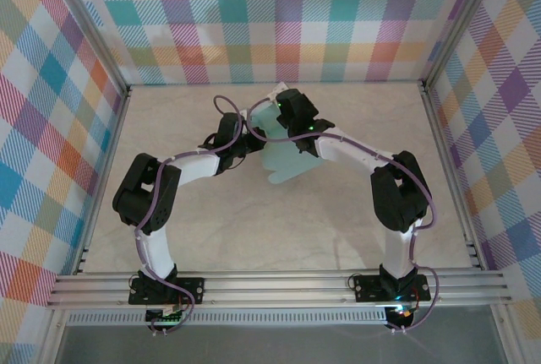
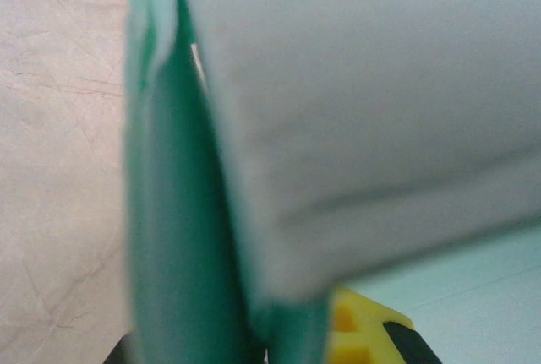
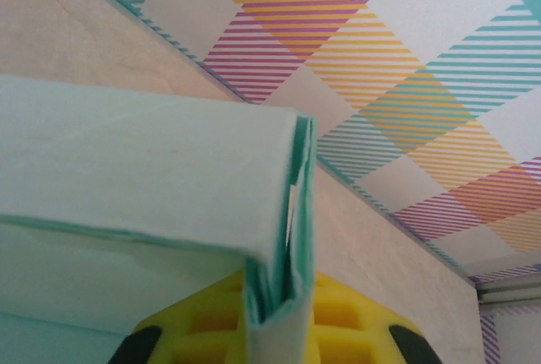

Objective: Fold the paper box

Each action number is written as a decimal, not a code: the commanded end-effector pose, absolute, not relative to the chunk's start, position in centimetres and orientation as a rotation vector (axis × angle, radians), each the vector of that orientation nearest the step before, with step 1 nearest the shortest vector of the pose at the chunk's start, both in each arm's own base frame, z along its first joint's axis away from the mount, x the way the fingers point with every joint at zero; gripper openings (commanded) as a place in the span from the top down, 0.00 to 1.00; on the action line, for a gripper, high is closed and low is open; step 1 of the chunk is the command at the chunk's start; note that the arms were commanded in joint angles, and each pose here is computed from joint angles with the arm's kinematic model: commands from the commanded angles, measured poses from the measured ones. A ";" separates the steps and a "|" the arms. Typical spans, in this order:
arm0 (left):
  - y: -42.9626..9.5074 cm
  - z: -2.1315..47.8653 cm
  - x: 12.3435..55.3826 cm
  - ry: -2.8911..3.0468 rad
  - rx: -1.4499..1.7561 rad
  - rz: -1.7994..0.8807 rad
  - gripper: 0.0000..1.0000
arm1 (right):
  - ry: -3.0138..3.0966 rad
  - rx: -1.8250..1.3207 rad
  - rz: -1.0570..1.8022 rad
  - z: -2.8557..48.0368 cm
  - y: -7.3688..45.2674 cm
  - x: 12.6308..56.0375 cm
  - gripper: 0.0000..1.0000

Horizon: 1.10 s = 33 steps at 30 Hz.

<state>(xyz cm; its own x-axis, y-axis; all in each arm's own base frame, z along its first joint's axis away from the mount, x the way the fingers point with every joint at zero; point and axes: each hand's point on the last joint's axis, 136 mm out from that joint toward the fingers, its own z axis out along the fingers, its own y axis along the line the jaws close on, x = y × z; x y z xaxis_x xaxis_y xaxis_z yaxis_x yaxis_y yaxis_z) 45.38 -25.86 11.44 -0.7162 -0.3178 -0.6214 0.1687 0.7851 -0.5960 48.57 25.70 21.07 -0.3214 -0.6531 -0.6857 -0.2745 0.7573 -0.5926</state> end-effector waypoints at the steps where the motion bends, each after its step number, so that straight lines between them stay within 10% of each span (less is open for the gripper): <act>1: -27.8 15.0 46.1 2.112 -0.015 -0.913 1.00 | 1.934 -0.785 -0.475 19.2 26.3 48.4 1.00; 7: -27.7 15.0 46.2 2.111 -0.018 -0.912 1.00 | 1.929 -0.775 -0.465 19.4 26.4 48.4 0.74; 19: -27.4 14.4 46.4 2.141 -0.047 -0.885 1.00 | 1.935 -0.755 -0.385 20.1 26.7 47.8 0.57; 33: -27.4 13.6 46.6 2.170 -0.067 -0.887 1.00 | 2.081 -0.827 0.292 20.0 27.9 42.7 0.21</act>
